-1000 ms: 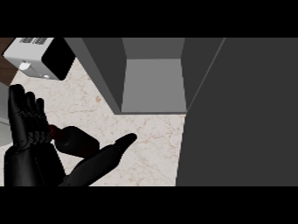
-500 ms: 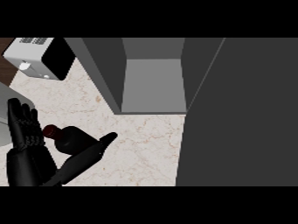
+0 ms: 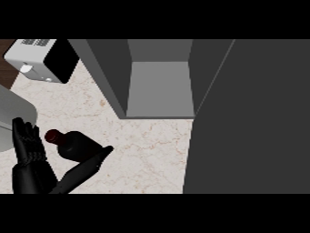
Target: Pick up the wine, place it into the cabinet and close the cabinet
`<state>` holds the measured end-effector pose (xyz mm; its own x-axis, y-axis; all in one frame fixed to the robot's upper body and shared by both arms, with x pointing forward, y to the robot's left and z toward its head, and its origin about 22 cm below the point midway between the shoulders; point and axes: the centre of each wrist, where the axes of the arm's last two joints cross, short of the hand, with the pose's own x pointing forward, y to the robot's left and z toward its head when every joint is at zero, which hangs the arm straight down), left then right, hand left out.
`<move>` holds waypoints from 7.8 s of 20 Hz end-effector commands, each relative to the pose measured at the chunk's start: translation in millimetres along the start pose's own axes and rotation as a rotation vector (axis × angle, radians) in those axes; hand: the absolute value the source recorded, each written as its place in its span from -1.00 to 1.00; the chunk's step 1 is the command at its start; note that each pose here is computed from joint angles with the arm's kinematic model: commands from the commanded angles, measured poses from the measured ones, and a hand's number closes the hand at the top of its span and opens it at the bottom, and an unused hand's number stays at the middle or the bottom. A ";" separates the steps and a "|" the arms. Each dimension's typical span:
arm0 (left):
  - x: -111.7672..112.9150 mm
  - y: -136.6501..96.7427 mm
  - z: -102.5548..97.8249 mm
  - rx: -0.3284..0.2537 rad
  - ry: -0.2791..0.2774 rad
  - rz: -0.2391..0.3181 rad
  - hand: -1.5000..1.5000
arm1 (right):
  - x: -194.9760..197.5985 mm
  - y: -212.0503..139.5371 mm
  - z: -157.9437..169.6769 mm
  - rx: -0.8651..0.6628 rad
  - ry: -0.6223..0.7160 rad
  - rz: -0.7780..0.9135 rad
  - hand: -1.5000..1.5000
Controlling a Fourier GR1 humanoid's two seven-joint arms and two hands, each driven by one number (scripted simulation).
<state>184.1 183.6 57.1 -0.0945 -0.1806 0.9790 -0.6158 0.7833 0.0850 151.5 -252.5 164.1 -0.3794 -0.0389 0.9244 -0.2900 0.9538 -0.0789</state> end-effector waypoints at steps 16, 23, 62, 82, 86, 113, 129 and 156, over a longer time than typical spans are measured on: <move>-102.0 55.8 -2.8 0.007 0.071 0.003 -1.00 | 8.6 2.6 11.8 0.038 -0.037 -0.081 -1.00; -121.8 64.4 -13.6 -0.037 0.083 0.012 -1.00 | 20.7 10.9 3.3 0.019 -0.046 -0.098 -1.00; -221.9 7.0 -29.8 -0.227 0.137 0.195 1.00 | 28.6 17.5 22.3 0.025 -0.034 -0.080 -1.00; -175.3 37.2 -34.2 -0.565 0.030 0.437 1.00 | 18.8 10.2 1.4 0.041 -0.020 -0.081 -1.00; -150.2 30.2 -20.2 -0.564 0.050 0.445 1.00 | 26.5 16.1 7.6 0.056 -0.019 -0.099 -1.00; -14.4 -96.9 -23.5 -0.624 0.025 0.388 1.00 | 9.0 -8.2 7.4 -0.001 -0.021 -0.059 -1.00; -45.6 -146.8 -23.5 -0.581 0.002 0.198 1.00 | 6.4 -25.8 -1.0 -0.007 -0.038 -0.046 -1.00; -49.6 -216.2 -85.3 -0.539 0.034 0.208 1.00 | 10.8 -23.6 0.8 0.013 -0.050 -0.065 -1.00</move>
<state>378.6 77.5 -1.8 -0.1571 0.0444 0.9866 -0.0730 0.9957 -0.0564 160.9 -283.5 162.5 -0.3893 -0.1020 0.9154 -0.3114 0.9499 -0.0266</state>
